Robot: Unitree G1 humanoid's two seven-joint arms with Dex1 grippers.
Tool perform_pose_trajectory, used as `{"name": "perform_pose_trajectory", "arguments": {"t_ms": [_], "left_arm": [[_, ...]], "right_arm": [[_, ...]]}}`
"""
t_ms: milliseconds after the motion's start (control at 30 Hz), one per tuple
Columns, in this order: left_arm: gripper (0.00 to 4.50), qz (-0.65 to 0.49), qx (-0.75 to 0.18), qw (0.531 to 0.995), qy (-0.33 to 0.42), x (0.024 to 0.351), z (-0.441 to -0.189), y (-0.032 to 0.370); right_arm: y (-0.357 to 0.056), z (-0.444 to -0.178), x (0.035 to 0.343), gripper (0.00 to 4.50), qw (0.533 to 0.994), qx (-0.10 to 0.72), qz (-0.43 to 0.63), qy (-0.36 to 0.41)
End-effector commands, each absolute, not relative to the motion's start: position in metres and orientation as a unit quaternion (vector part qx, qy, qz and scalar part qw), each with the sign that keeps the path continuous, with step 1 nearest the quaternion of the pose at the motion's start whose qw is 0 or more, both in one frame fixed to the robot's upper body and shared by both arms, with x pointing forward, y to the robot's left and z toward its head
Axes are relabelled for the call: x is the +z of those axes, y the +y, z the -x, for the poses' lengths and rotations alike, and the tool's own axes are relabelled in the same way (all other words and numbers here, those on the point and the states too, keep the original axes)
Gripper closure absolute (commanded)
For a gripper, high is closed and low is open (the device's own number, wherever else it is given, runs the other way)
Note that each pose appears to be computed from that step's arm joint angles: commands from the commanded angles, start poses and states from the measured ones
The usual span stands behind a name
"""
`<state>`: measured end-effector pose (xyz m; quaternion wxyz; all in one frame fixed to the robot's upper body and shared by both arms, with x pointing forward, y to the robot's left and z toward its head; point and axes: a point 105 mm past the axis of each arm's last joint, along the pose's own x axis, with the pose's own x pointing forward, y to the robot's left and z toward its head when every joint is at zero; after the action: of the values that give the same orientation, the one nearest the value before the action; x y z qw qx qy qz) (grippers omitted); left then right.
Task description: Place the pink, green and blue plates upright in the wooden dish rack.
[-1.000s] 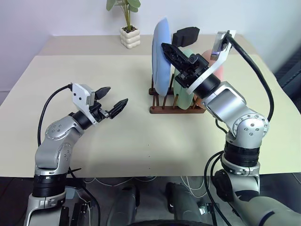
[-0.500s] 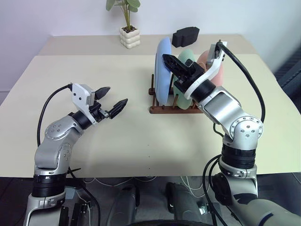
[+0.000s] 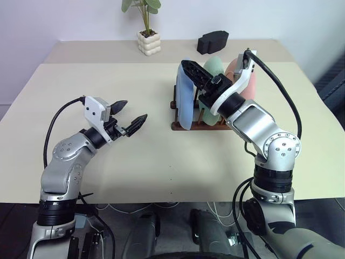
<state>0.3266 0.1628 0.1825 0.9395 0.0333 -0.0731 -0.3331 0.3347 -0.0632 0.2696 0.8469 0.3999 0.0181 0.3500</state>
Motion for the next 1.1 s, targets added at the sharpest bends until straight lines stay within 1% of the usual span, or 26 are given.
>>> {"name": "perform_pose_trajectory", "arguments": {"t_ms": [33, 200, 300, 367, 500, 567, 633, 733, 800, 833, 900, 967, 1000, 1033, 1100], "left_arm": [[0.0, -0.045, -0.342, 0.934, -0.095, 0.194, -0.321, 0.158], [0.0, -0.044, -0.343, 0.934, -0.094, 0.193, -0.321, 0.158], [0.0, -0.044, -0.344, 0.933, -0.094, 0.193, -0.321, 0.157], [0.0, -0.043, -0.344, 0.933, -0.094, 0.193, -0.321, 0.157], [0.0, -0.042, -0.345, 0.933, -0.094, 0.193, -0.321, 0.156], [0.0, -0.042, -0.343, 0.934, -0.094, 0.192, -0.321, 0.156], [0.0, -0.042, -0.339, 0.935, -0.095, 0.191, -0.322, 0.157], [0.0, -0.04, -0.322, 0.941, -0.098, 0.191, -0.327, 0.161], [0.0, -0.046, -0.301, 0.947, -0.1, 0.189, -0.333, 0.166], [0.0, -0.046, -0.288, 0.952, -0.098, 0.188, -0.337, 0.169], [0.0, -0.045, -0.27, 0.957, -0.097, 0.184, -0.343, 0.176], [0.0, -0.051, -0.254, 0.961, -0.096, 0.18, -0.347, 0.181], [0.0, -0.061, -0.232, 0.967, -0.085, 0.172, -0.351, 0.19], [0.0, -0.069, -0.21, 0.973, -0.07, 0.162, -0.354, 0.202], [0.0, -0.075, -0.188, 0.978, -0.054, 0.149, -0.355, 0.213]], "right_arm": [[-0.062, -0.329, 0.28, 0.05, 0.844, 0.368, -0.39, -0.002], [-0.063, -0.328, 0.286, 0.05, 0.855, 0.375, -0.357, -0.023], [-0.065, -0.325, 0.298, 0.05, 0.868, 0.385, -0.305, -0.065], [-0.066, -0.321, 0.307, 0.05, 0.869, 0.396, -0.284, -0.088], [-0.076, -0.312, 0.331, 0.05, 0.881, 0.405, -0.163, -0.181], [-0.09, -0.302, 0.35, 0.05, 0.875, 0.405, -0.109, -0.243], [-0.116, -0.302, 0.367, 0.05, 0.881, 0.366, -0.07, -0.291], [-0.168, -0.316, 0.376, 0.05, 0.91, 0.265, -0.032, -0.318], [-0.209, -0.33, 0.367, 0.05, 0.935, 0.177, -0.002, -0.308], [-0.23, -0.335, 0.358, 0.05, 0.945, 0.139, 0.006, -0.297], [-0.26, -0.341, 0.334, 0.05, 0.959, 0.087, 0.025, -0.268], [-0.279, -0.343, 0.314, 0.05, 0.966, 0.056, 0.046, -0.246], [-0.293, -0.345, 0.291, 0.05, 0.974, 0.029, 0.054, -0.219], [-0.301, -0.347, 0.261, 0.05, 0.982, 0.015, 0.059, -0.181], [-0.312, -0.345, 0.221, 0.05, 0.989, 0.003, 0.066, -0.134]]}}
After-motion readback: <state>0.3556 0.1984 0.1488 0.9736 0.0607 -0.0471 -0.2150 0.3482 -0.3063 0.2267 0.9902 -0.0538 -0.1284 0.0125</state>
